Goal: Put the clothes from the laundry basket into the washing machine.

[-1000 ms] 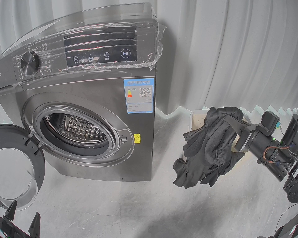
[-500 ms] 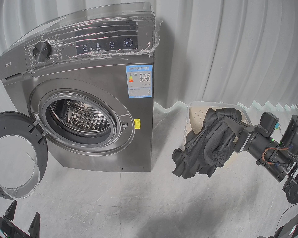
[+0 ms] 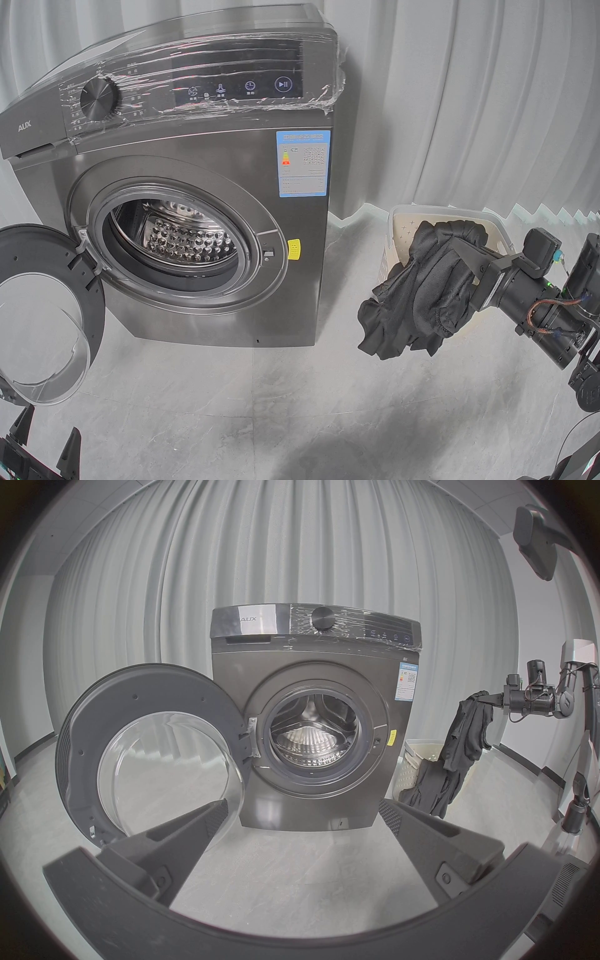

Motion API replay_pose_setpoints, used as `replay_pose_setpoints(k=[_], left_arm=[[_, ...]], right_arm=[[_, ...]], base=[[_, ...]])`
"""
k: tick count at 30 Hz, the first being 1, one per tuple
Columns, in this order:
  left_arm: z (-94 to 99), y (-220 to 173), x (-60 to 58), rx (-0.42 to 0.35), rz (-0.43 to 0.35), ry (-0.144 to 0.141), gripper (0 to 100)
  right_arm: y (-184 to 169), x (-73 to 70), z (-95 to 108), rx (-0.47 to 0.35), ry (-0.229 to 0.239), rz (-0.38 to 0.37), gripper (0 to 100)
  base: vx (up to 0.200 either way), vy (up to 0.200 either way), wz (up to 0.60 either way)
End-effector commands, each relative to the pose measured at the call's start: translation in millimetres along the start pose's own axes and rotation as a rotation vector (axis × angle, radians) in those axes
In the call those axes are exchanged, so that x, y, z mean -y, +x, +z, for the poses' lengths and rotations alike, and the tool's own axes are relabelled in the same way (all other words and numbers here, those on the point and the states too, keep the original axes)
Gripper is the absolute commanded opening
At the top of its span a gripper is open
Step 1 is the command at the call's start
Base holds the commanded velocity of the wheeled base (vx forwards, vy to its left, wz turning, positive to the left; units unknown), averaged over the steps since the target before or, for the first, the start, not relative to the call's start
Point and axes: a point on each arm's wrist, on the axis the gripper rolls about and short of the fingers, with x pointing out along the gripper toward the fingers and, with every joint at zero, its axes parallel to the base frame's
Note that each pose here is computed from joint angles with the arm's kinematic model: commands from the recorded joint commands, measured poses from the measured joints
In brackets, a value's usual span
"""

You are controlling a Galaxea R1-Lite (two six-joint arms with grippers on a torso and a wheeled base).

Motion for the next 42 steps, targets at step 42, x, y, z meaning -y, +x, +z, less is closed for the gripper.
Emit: replay_pose_setpoints(k=[42], left_arm=[[-4.4, -0.1, -0.1, 0.002, 0.000, -0.002, 100]], right_arm=[[-0.1, 0.5, -5.3, -0.022, 0.008, -0.002, 0]], base=[[-0.029, 0.071, 0.00]])
